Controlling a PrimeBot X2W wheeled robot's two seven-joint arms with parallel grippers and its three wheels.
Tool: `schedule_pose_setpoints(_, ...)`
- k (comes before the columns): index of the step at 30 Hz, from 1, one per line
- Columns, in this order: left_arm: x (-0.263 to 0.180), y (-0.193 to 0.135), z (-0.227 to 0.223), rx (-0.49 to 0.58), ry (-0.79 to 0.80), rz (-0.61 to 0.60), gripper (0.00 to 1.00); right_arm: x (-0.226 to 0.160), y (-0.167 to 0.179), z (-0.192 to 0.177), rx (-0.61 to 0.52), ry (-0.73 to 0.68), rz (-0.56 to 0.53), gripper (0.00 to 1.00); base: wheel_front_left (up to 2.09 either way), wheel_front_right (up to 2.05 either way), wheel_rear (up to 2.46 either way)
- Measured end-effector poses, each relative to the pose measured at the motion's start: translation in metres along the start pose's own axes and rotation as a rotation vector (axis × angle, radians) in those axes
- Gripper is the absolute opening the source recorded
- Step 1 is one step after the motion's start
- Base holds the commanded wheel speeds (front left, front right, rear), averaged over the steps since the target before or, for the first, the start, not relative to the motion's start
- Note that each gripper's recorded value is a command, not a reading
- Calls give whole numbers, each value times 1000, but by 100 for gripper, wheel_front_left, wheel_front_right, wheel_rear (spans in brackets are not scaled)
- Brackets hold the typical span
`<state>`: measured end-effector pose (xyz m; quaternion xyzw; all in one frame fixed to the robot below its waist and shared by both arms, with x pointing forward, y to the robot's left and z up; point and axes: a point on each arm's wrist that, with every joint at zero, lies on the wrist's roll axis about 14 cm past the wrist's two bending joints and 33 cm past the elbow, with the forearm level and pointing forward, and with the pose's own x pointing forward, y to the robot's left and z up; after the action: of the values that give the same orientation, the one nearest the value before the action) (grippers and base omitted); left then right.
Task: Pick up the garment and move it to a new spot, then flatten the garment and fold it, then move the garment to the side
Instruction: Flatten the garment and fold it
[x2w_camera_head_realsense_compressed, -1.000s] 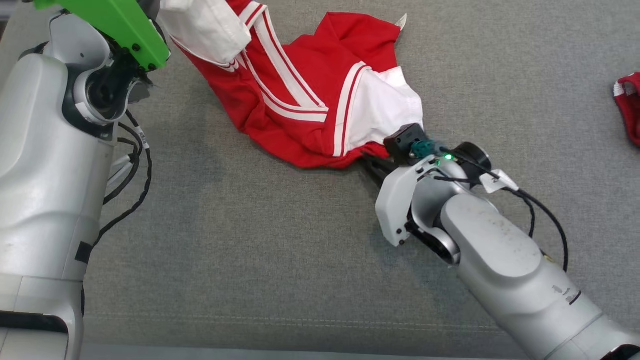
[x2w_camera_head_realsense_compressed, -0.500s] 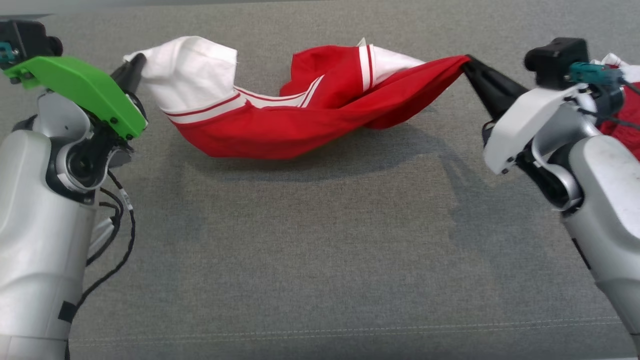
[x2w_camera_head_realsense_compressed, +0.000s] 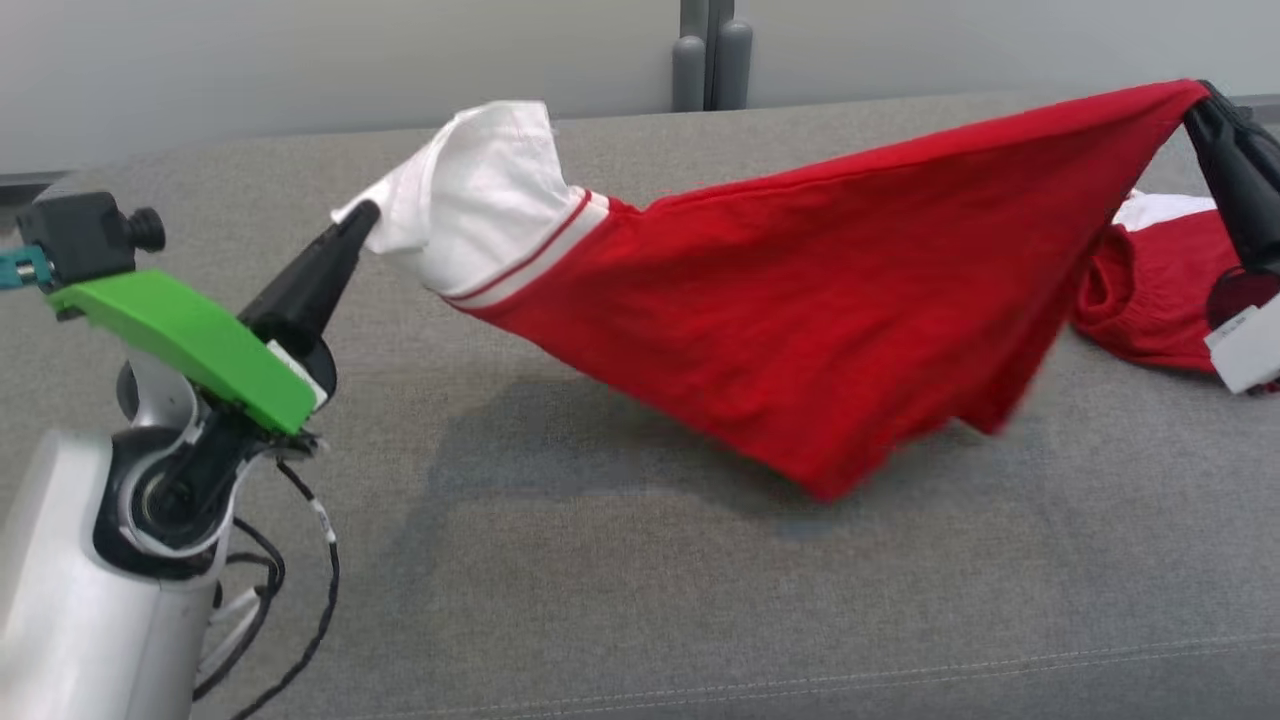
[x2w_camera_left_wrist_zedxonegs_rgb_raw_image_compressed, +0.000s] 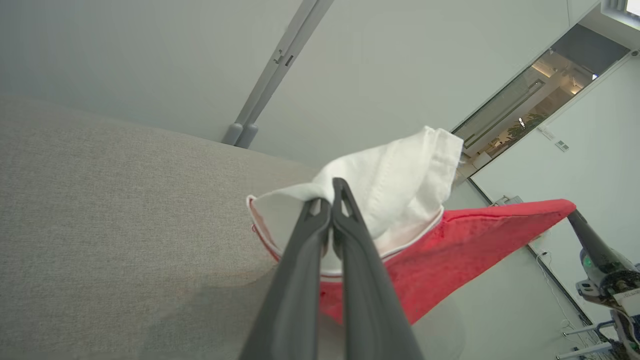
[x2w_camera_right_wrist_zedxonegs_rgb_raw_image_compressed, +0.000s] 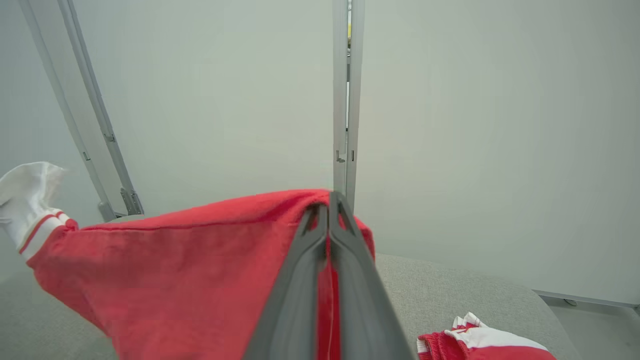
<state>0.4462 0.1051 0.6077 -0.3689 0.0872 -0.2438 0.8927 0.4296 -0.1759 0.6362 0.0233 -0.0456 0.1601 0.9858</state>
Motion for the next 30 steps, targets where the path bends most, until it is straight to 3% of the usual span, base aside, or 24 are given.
schedule_pose_setpoints(3, -15, -17, -18, -3, 48, -40, 0, -21, 1, 12, 4, 6, 5, 0, 0, 0, 0)
schedule_pose_setpoints(9, -47, -31, -75, -125, 192, -53, 0, -67, 17, -40, 157, 217, 7, 0, 0, 0, 0)
schedule_pose_setpoints(19, -58, -27, -92, -267, 278, -35, 0, -68, 21, -74, 297, 365, 34, 0, 0, 0, 0)
schedule_pose_setpoints(22, -48, -7, -89, -279, 312, 10, 0, -53, 16, -86, 311, 417, 43, 0, 0, 0, 0)
schedule_pose_setpoints(26, -8, 6, -46, -213, 255, 10, 0, -9, 0, -84, 276, 433, 44, 0, 0, 0, 0)
schedule_pose_setpoints(30, 34, 33, 16, -132, 87, 81, 0, 54, -31, -51, 246, 315, -47, 0, 0, 0, 0)
